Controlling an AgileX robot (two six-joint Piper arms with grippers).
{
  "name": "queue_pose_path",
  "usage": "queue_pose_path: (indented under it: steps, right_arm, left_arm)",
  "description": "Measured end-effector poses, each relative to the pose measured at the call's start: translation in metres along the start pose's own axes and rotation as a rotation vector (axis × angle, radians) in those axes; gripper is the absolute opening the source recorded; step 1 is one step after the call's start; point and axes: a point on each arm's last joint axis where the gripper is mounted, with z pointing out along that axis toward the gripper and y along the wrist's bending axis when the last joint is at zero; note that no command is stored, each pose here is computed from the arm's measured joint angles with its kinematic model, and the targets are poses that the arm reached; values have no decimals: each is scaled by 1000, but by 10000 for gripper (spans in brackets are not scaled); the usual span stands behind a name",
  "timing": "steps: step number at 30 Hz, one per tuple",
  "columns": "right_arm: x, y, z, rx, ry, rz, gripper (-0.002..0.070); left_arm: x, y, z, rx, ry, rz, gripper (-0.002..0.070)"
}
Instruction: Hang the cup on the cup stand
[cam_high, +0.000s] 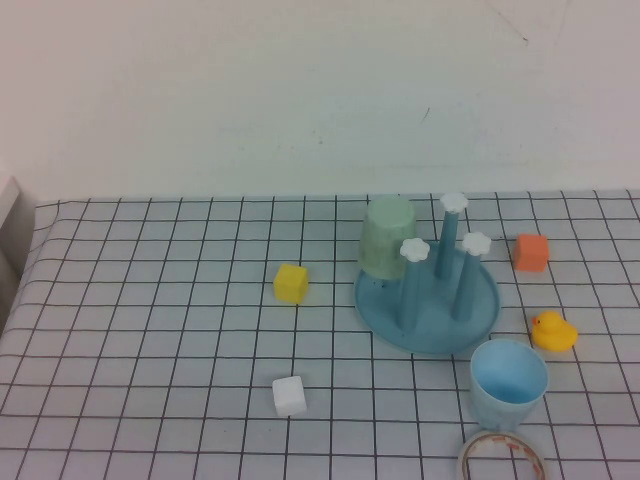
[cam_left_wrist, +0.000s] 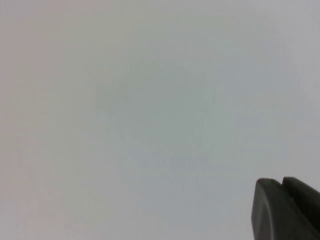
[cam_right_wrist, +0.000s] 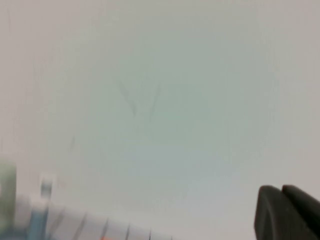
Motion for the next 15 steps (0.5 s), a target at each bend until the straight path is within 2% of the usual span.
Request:
queue_pose_path:
  steps: [6, 15]
  right_arm:
    - [-21, 0, -2, 2, -230, -10, -1]
    - [-25, 0, -4, -1, -281, 12, -1]
  left_arm:
    - [-19, -2, -2, 16, -215, 44, -2]
    - [-30, -3, -5, 24, -335, 46, -2]
